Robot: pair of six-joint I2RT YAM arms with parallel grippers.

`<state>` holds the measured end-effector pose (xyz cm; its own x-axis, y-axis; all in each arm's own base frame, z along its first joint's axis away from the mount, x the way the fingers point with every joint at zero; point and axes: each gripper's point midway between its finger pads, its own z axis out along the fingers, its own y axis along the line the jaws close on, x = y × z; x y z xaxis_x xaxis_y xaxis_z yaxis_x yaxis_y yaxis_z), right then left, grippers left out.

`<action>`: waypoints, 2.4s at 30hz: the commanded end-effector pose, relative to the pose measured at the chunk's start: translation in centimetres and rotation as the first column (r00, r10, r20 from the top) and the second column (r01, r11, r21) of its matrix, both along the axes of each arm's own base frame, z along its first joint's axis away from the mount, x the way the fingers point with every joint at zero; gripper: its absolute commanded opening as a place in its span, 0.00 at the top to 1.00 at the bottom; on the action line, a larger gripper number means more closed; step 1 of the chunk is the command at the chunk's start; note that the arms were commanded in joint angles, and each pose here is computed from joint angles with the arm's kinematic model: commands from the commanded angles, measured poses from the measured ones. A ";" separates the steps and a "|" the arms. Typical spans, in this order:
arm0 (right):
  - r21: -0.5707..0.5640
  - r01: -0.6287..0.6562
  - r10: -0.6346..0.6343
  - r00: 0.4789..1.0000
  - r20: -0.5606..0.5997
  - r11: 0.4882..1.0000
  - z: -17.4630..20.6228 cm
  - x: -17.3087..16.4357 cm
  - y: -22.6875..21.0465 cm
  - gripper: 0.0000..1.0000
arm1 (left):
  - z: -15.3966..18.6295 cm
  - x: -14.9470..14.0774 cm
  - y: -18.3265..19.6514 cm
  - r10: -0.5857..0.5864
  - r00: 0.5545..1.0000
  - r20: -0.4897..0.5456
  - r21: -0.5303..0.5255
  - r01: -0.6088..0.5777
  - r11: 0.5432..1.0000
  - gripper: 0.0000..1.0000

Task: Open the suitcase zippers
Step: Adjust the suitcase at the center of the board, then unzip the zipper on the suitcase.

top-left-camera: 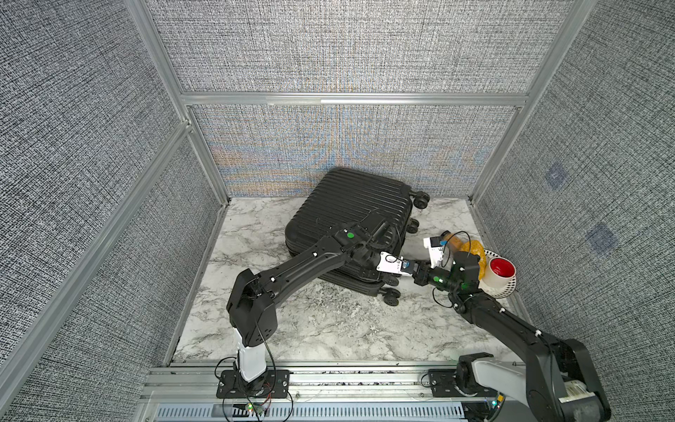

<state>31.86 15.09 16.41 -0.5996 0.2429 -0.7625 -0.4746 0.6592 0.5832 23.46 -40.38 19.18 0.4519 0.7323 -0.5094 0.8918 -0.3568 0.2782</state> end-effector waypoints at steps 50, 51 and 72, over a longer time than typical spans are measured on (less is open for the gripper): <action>0.067 0.191 -0.187 0.981 -0.057 0.979 -4.3 -7.5 3.4 1.00 | 8.3 -1.6 -2.1 0.520 0.736 -0.433 -0.262 -0.655 0.709 0.21; 0.066 0.230 -0.225 0.972 -0.073 0.971 -4.7 -7.3 2.7 1.00 | 7.9 -2.3 -2.6 0.489 0.747 -0.450 -0.243 -0.630 0.738 0.23; 0.018 0.149 -0.150 0.985 0.086 0.989 -4.1 -8.0 2.6 1.00 | -0.2 -7.0 0.0 0.366 0.833 -0.415 0.172 -0.324 0.930 0.26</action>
